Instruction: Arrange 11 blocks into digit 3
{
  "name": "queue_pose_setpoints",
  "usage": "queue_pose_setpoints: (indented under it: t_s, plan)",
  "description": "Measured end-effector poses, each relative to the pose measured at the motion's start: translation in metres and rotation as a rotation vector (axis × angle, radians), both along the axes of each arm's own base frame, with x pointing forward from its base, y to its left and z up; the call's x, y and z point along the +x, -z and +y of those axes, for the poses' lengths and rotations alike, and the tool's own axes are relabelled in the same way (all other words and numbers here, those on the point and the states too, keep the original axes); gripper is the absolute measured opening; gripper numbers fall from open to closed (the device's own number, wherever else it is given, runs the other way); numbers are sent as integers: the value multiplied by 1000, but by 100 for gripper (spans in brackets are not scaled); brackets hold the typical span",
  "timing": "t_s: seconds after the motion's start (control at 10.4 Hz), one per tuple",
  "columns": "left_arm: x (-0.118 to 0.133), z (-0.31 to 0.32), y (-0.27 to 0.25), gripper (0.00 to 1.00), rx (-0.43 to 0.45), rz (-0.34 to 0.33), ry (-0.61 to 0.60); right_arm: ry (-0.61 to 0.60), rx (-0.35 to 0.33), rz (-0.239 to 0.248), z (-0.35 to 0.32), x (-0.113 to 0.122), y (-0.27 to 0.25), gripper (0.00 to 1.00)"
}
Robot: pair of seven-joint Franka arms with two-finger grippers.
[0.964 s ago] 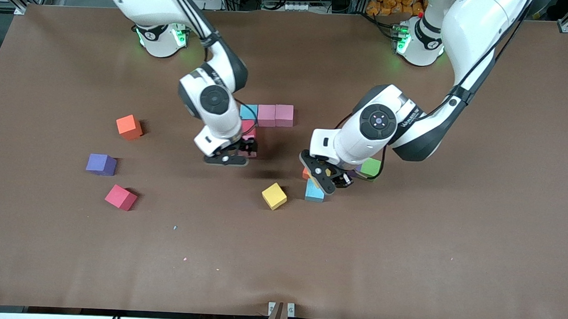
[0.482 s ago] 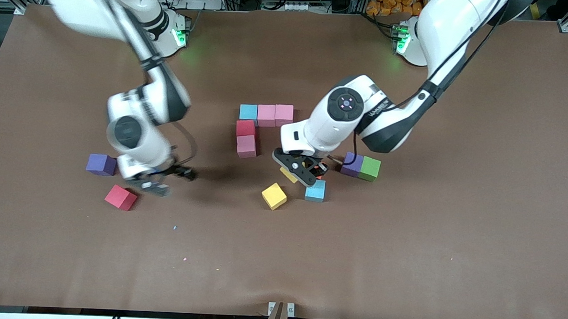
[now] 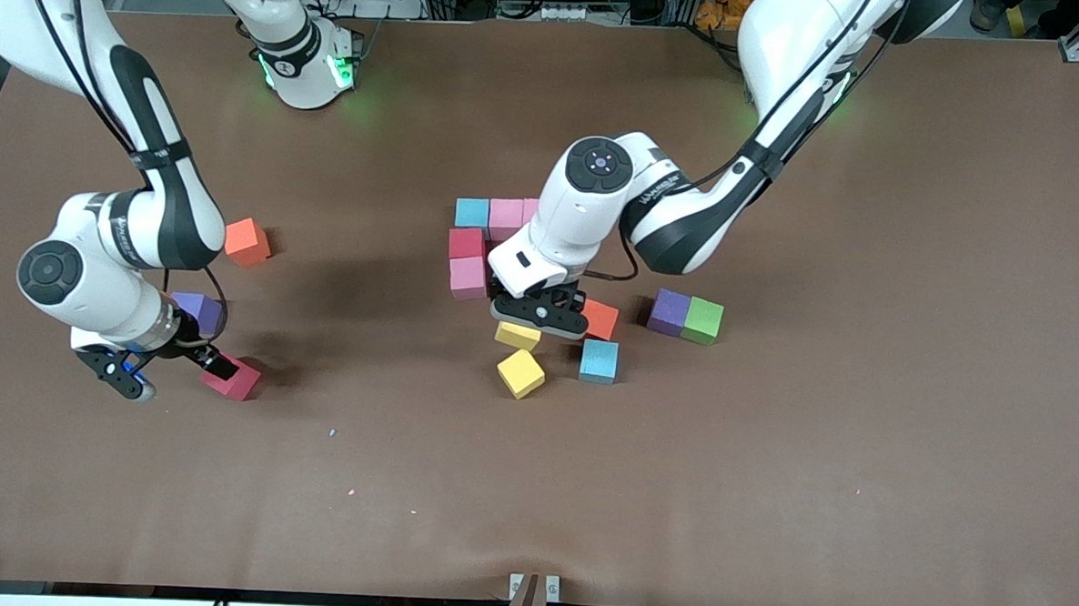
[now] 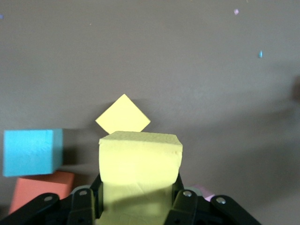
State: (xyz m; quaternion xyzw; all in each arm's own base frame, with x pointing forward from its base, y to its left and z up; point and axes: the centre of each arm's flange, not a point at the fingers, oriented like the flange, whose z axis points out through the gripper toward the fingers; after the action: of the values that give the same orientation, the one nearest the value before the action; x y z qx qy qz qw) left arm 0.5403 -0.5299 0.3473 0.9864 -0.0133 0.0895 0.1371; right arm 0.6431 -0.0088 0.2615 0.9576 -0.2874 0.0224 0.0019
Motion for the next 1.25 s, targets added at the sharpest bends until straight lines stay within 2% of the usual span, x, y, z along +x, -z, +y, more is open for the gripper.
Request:
queue_pose_setpoints:
  t_s: [0.29,0.48,0.58,0.77,0.96,1.25]
  plan:
    - [-2,-19,13,55,-74,65,-275,-28,7,14,6,1,21,100]
    - [-20,-40,26,55,-89,108,-418,-78,6,19,-3,3,28,100]
    - [-33,-52,33,55,-91,128,-452,-85,6,22,-9,5,32,100]
    - [-47,-66,53,55,-75,151,-455,-88,9,29,-11,8,41,100]
    - [-46,-64,67,55,-50,157,-438,-87,14,31,-12,15,52,100]
    - [-32,-47,67,55,64,153,-320,-115,11,34,-21,19,60,100]
